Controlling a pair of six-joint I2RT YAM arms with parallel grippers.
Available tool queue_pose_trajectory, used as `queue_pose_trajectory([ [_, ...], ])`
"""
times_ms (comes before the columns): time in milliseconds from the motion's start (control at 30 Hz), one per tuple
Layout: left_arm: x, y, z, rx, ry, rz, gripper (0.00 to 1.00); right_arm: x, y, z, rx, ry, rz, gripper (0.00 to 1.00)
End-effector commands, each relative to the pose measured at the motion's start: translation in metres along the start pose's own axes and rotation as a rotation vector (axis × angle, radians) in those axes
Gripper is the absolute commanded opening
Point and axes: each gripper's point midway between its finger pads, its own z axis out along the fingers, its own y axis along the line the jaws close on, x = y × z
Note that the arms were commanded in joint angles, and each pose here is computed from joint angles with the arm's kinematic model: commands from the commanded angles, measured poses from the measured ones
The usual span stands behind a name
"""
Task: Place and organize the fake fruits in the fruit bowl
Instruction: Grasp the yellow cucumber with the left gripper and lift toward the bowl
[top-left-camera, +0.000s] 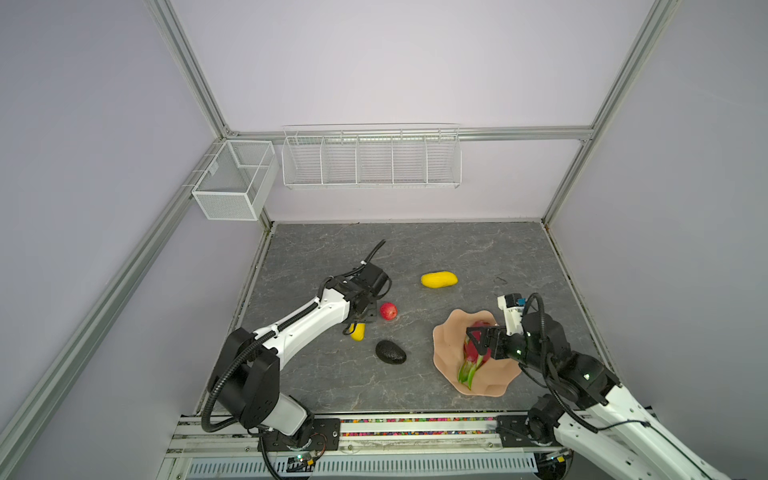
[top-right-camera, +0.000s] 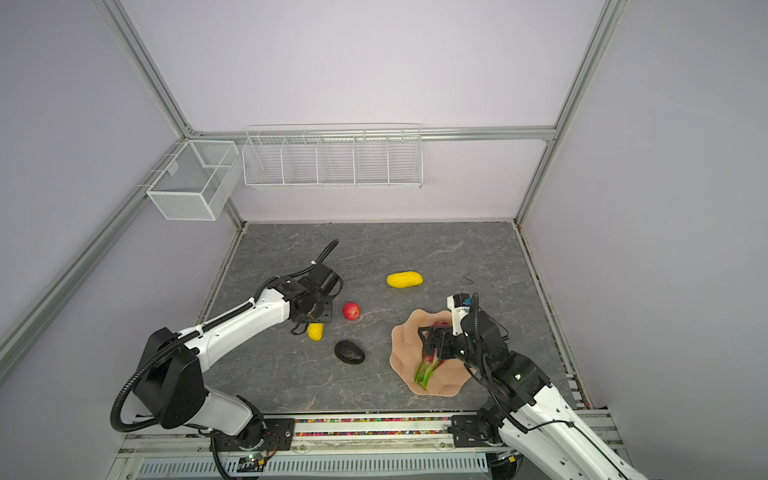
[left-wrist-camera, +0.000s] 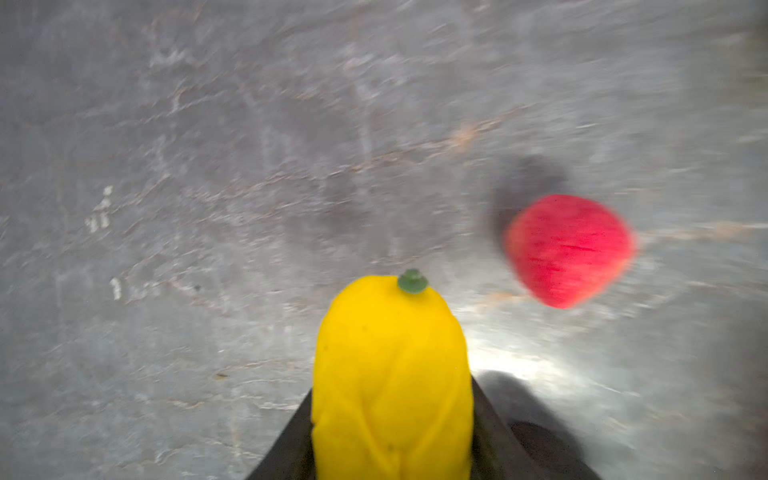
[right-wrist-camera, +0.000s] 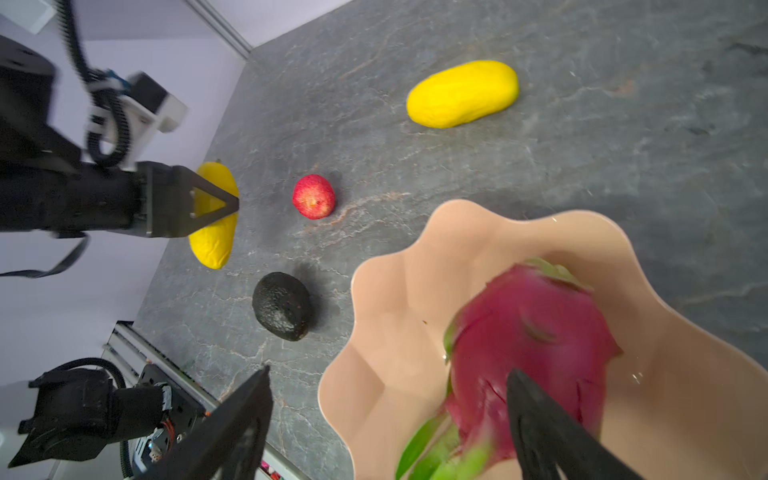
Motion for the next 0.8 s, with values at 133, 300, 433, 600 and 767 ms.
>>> queue_pose_trajectory([
  [133,0.002,-0.15,-0.042,0.292,-0.019,0.162,0.44,0.03,-0.029,-0.014,0.071,0.036,0.084,0.89],
  [300,0.022,-0.22,-0.027,0.348,0.029,0.257,0.44,0.03,-0.032,-0.022,0.077,0.018,0.079,0.89],
  [433,0.035,-0.247,-0.018,0.338,0.045,0.307,0.44,0.029,-0.026,-0.022,0.055,0.028,0.074,0.89],
  [600,0.047,-0.255,-0.009,0.325,0.07,0.349,0.45,0.025,-0.026,-0.024,0.052,0.008,0.06,0.89],
  [767,0.056,-0.262,-0.003,0.338,0.095,0.374,0.49,0.024,-0.025,-0.022,0.054,0.009,0.047,0.89],
])
